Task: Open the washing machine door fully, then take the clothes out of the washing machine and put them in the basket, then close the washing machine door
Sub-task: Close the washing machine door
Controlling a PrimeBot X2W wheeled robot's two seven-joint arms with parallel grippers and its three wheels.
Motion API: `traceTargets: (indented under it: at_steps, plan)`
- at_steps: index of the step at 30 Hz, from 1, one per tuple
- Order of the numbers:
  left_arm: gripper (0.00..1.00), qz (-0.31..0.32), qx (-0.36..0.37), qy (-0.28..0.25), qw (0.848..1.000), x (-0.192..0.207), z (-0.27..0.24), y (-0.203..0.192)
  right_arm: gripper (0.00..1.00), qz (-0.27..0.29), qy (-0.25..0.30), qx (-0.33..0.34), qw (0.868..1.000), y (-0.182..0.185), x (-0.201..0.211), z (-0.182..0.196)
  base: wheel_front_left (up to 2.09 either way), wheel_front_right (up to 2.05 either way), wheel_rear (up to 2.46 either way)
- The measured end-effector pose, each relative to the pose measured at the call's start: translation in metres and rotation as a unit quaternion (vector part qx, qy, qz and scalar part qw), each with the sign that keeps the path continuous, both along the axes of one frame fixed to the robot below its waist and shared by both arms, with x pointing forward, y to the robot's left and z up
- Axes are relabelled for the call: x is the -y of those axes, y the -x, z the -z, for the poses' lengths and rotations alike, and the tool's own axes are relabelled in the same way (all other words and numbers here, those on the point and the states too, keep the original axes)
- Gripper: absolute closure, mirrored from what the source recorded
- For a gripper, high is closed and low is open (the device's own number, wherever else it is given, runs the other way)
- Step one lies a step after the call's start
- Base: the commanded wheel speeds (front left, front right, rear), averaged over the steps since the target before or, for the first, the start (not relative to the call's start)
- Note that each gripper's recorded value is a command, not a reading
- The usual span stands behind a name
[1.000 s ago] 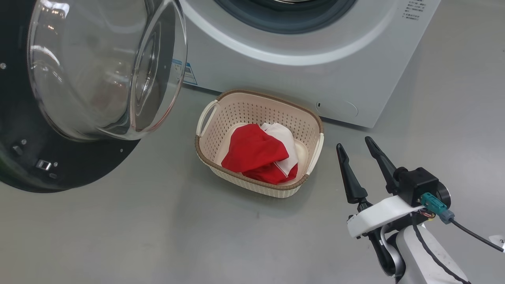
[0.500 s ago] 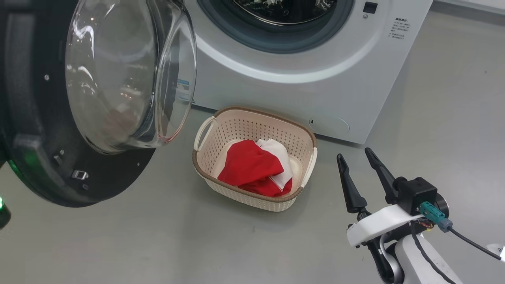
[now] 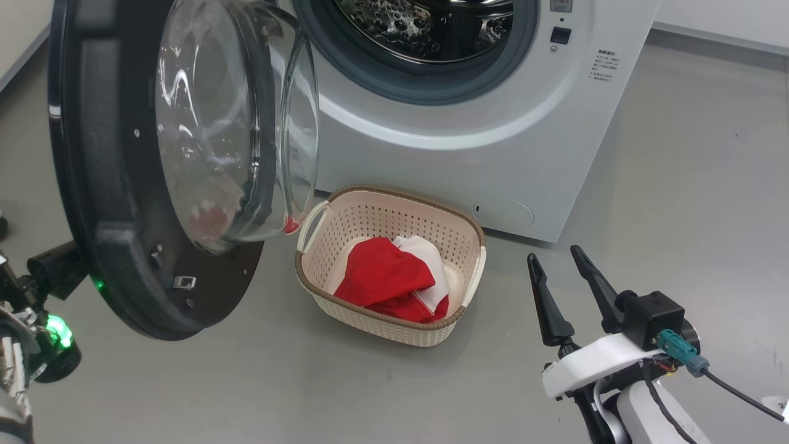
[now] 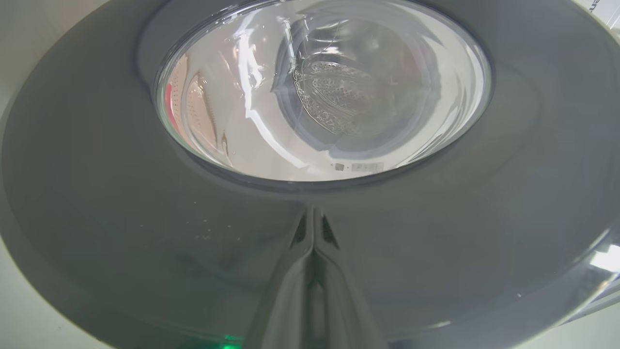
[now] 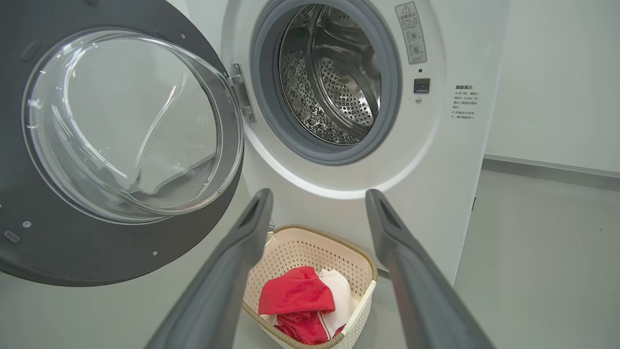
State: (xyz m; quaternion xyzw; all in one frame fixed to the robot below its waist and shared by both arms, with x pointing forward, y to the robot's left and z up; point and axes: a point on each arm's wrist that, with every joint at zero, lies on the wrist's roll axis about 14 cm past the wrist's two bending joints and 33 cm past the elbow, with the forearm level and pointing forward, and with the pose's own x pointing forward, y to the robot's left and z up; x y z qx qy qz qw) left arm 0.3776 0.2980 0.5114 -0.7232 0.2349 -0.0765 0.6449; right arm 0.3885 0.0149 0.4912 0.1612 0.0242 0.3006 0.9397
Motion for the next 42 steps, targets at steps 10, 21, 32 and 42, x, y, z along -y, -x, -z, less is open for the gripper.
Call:
traceTargets:
  at_steps: [10,21,32,42]
  plan:
    - [1.00,0.004,0.016,-0.028,0.999,0.007,-0.002,0.000,0.00,0.001,-0.006,0.006,1.000,-0.002,-0.001,-0.005,0.00,0.00,0.00]
    - [1.00,-0.073,0.008,-0.152,0.986,-0.035,0.005,0.020,0.00,0.006,-0.013,0.008,1.000,-0.002,0.000,-0.008,0.00,0.00,0.00]
    - [1.00,-0.116,0.018,-0.384,0.916,-0.059,-0.010,0.051,0.00,0.000,-0.010,0.005,1.000,0.005,-0.003,-0.007,0.00,0.00,0.00]
    - [1.00,-0.164,0.024,-0.510,0.844,-0.066,-0.002,0.089,0.00,-0.016,-0.013,0.012,1.000,0.010,-0.013,-0.013,0.00,0.00,0.00]
